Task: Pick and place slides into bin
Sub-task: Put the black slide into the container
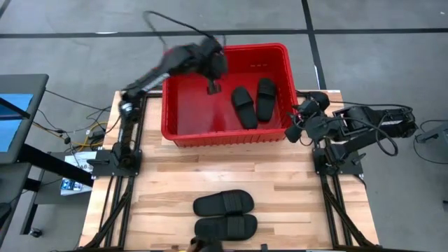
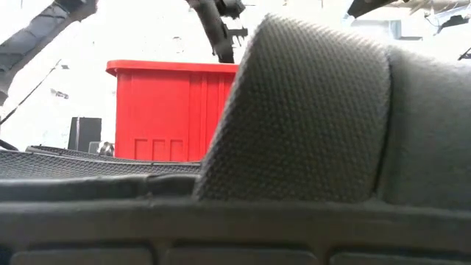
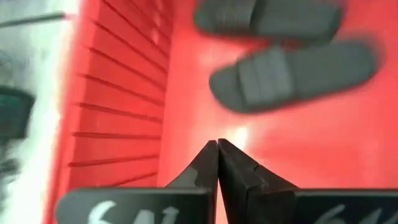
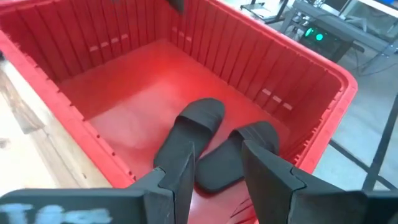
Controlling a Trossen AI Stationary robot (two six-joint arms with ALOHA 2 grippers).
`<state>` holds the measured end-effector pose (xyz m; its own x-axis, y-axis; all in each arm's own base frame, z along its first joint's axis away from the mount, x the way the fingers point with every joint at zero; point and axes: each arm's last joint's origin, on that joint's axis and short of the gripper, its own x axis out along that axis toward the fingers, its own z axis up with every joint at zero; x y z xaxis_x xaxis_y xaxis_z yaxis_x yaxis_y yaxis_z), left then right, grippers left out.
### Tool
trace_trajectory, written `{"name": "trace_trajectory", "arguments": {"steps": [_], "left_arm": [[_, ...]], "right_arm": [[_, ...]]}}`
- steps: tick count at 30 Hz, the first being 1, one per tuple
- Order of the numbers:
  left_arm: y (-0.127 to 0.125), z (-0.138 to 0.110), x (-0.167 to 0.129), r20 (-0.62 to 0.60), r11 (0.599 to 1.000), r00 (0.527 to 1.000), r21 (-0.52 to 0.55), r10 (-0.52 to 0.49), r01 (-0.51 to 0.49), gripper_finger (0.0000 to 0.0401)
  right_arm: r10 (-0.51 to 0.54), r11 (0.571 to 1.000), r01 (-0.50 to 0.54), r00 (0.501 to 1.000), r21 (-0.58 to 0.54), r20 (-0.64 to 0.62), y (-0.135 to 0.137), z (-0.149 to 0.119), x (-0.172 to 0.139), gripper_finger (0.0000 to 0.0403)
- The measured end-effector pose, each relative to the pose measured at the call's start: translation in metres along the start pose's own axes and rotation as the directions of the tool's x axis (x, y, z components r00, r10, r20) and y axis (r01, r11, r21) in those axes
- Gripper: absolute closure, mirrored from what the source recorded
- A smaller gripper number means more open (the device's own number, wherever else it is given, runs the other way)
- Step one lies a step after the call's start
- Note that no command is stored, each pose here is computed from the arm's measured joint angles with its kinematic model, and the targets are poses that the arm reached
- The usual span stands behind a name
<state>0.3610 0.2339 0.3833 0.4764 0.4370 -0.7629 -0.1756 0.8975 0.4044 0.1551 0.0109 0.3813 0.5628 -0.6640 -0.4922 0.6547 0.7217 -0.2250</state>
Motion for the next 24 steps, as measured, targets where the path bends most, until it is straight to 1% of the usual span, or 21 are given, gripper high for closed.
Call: {"name": "trace_trajectory", "arguments": {"steps": [3,5,7,9,12,14,17,20,22,24], "left_arm": [[0.012,-0.004,-0.051,0.16,0.995,0.986,-0.079,-0.045,0.058,0.0401],[0.018,-0.007,-0.083,0.274,0.988,0.958,-0.105,-0.083,0.116,0.0401],[0.021,-0.011,-0.112,0.387,0.978,0.914,-0.109,-0.124,0.178,0.0401],[0.024,-0.015,-0.137,0.486,0.967,0.858,-0.087,-0.169,0.24,0.0401],[0.025,-0.023,-0.169,0.586,0.947,0.777,-0.048,-0.23,0.317,0.0401],[0.026,-0.028,-0.184,0.619,0.938,0.746,-0.043,-0.244,0.343,0.0401],[0.022,-0.035,-0.197,0.646,0.936,0.726,-0.05,-0.236,0.349,0.0401],[0.019,-0.045,-0.2,0.662,0.941,0.727,-0.097,-0.182,0.324,0.0401],[0.017,-0.056,-0.198,0.675,0.935,0.722,-0.137,-0.153,0.326,0.0401],[0.012,-0.067,-0.196,0.696,0.931,0.707,-0.168,-0.121,0.325,0.0401]], "right_arm": [[0.0,1.0,0.0,1.0,0.006,0.023,0.001,0.004,0.002,0.0278],[0.006,1.0,-0.006,0.999,-0.006,0.048,0.005,0.009,0.005,0.0278],[0.014,0.999,-0.011,0.997,-0.035,0.074,0.009,0.014,0.007,0.0278],[0.019,0.998,-0.012,0.994,-0.068,0.106,0.014,0.02,0.01,0.0278],[0.021,0.989,-0.001,0.991,-0.149,0.129,0.022,0.026,0.016,0.0278],[0.019,0.983,0.009,0.989,-0.185,0.147,0.026,0.03,0.02,0.0278],[0.021,0.976,0.017,0.985,-0.218,0.172,0.027,0.034,0.021,0.0278],[0.026,0.972,0.019,0.982,-0.232,0.189,0.027,0.036,0.02,0.0278],[0.033,0.97,0.016,0.98,-0.241,0.198,0.027,0.037,0.02,0.0278],[0.038,0.97,0.012,0.979,-0.243,0.201,0.027,0.038,0.019,0.0278]]}}
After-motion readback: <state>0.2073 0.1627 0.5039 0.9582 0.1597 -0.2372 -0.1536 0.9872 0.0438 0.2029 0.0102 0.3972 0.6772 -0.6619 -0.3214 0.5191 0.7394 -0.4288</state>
